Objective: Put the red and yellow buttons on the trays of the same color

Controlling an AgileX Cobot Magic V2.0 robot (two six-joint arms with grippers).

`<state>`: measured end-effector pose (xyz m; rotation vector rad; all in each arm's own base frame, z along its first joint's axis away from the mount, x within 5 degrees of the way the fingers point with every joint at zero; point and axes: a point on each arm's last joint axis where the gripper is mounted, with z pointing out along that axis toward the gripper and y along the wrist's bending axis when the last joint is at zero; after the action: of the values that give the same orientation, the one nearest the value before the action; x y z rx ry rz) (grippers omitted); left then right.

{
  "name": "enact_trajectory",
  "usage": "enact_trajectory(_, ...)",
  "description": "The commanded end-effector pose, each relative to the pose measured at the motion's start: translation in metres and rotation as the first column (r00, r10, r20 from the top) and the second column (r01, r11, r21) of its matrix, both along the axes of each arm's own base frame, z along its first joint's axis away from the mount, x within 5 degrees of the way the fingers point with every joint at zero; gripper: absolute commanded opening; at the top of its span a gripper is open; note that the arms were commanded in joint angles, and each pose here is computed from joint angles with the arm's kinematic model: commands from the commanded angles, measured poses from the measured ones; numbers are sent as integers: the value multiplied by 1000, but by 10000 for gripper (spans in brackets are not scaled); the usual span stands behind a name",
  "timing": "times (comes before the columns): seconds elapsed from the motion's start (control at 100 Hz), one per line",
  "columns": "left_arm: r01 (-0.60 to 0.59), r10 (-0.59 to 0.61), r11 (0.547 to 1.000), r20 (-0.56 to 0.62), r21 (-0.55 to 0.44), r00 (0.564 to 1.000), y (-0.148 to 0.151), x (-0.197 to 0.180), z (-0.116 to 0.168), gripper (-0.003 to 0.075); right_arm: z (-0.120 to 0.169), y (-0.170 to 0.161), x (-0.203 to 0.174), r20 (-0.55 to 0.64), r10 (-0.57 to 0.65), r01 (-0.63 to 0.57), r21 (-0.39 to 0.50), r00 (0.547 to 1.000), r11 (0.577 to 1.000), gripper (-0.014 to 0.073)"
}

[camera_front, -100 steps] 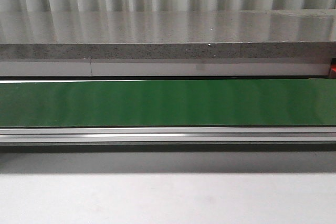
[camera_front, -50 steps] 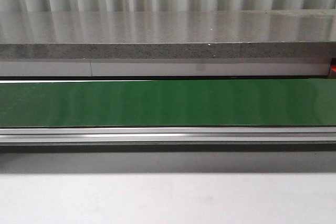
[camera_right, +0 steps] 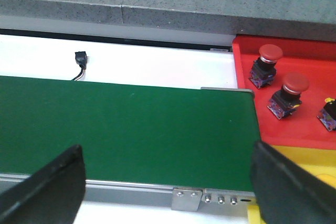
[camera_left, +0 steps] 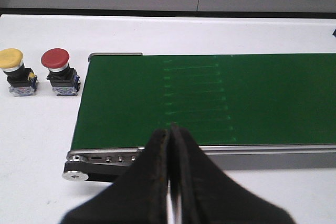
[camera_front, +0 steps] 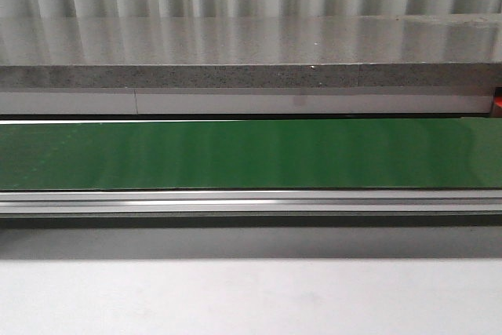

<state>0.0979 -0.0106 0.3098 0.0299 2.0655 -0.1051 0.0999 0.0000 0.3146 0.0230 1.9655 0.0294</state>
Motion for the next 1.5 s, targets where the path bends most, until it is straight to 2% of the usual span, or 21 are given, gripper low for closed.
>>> enact_trajectory(0.0, 12, -11, 1000, 94, -14, 996, -2, 3, 14, -20, 10, 0, -5, 96, -1, 2, -10, 995, 1000, 477)
enact_trajectory(0.18, 12, -11, 1000, 94, -14, 996, -2, 3, 14, -20, 8, 1, -12, 80, 3, -3, -10, 997, 1000, 77)
enact_trajectory(0.28, 12, -11, 1000, 94, -14, 996, -2, 3, 14, -20, 7, 1, -12, 74, 4, -4, -10, 997, 1000, -74)
enact_trajectory(0.92, 13, -11, 1000, 107, -16, 994, -2, 3, 15, -6, 7, 1, -12, 73, 4, -4, -10, 997, 1000, -67)
enact_trajectory(0.97, 13, -11, 1000, 107, -16, 994, -2, 3, 15, 29, 7, 1, -12, 73, 4, -4, -10, 997, 1000, -67)
enact_trajectory(1.04, 13, -11, 1000, 99, -15, 995, -2, 3, 15, 123, 7, 1, -12, 73, 4, -4, -10, 997, 1000, -67)
enact_trajectory(1.11, 12, -11, 1000, 90, -14, 996, -1, 3, 14, 268, 7, 1, -12, 73, 4, -4, -10, 997, 1000, -67)
enact_trajectory(1.21, 12, -10, 1000, 88, -13, 996, -1, 3, 14, 538, 7, 1, -12, 73, 4, -4, -10, 997, 1000, -67)
enact_trajectory(1.28, 12, -10, 1000, 88, -13, 996, -1, 3, 14, 658, 7, 1, -12, 73, 4, -4, -10, 997, 1000, -67)
enact_trajectory(1.34, 12, -10, 1000, 86, -13, 996, -1, 3, 13, 695, 7, 1, -12, 73, 4, -4, -10, 997, 1000, -67)
enact_trajectory(1.49, 0, 3, 999, 81, -38, 997, -1, 3, 13, 659, 7, 1, -12, 73, 4, -4, -10, 997, 1000, -67)
